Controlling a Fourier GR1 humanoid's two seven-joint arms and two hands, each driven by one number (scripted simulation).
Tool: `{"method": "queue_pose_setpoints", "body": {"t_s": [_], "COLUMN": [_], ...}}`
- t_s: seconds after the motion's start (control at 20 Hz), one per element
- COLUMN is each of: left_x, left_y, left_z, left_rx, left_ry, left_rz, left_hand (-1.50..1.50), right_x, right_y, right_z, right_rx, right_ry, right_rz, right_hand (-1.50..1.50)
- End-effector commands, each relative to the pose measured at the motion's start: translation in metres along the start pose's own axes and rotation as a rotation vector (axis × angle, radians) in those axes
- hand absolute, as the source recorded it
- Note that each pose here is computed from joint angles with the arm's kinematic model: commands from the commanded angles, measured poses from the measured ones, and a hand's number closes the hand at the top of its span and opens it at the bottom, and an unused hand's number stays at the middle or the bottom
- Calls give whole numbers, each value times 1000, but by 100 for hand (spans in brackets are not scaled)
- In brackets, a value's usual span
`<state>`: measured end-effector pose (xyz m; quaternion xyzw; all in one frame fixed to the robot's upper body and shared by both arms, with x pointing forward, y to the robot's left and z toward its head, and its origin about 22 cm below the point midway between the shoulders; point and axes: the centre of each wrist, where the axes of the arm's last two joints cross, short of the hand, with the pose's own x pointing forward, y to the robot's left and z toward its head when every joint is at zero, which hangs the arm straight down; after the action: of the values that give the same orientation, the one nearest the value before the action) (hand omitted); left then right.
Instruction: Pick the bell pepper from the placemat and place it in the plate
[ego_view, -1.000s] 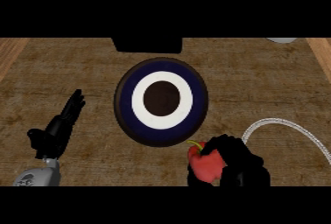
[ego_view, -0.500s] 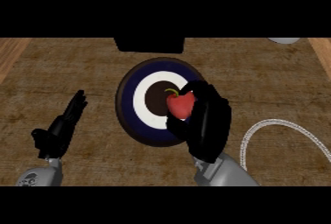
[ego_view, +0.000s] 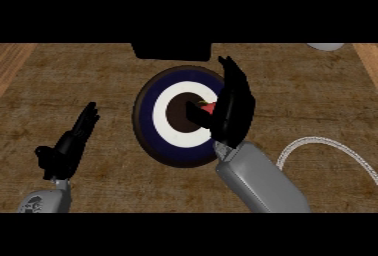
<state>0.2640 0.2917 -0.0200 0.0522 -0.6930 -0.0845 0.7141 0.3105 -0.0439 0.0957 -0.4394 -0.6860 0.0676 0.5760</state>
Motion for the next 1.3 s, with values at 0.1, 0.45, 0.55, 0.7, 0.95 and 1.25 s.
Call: {"method": "queue_pose_setpoints", "body": {"t_s": [0.1, 0.45, 0.55, 0.7, 0.95, 1.25], "left_x": [3, -15, 2, -14, 6, -3], "left_y": [2, 11, 5, -1, 13, -5], "left_z": [-1, 15, 3, 24, 14, 6], "left_rx": [17, 51, 61, 55, 30, 58], "left_ry": [9, 21, 22, 27, 21, 18], "left_rz": [-3, 0, 7, 8, 13, 35], "left_hand": [0, 0, 0, 0, 0, 0], "right_x": [0, -36, -45, -81, -112, -129], "right_y": [-4, -15, -24, -49, -80, -86], "right_z": [-5, 26, 50, 74, 104, 113], "right_rx": [-166, -262, -251, -249, -181, -143], "right_ry": [128, 201, 205, 191, 127, 78], "right_rz": [-338, -572, -603, -591, -556, -493], "right_hand": [-150, -150, -150, -150, -150, -150]}}
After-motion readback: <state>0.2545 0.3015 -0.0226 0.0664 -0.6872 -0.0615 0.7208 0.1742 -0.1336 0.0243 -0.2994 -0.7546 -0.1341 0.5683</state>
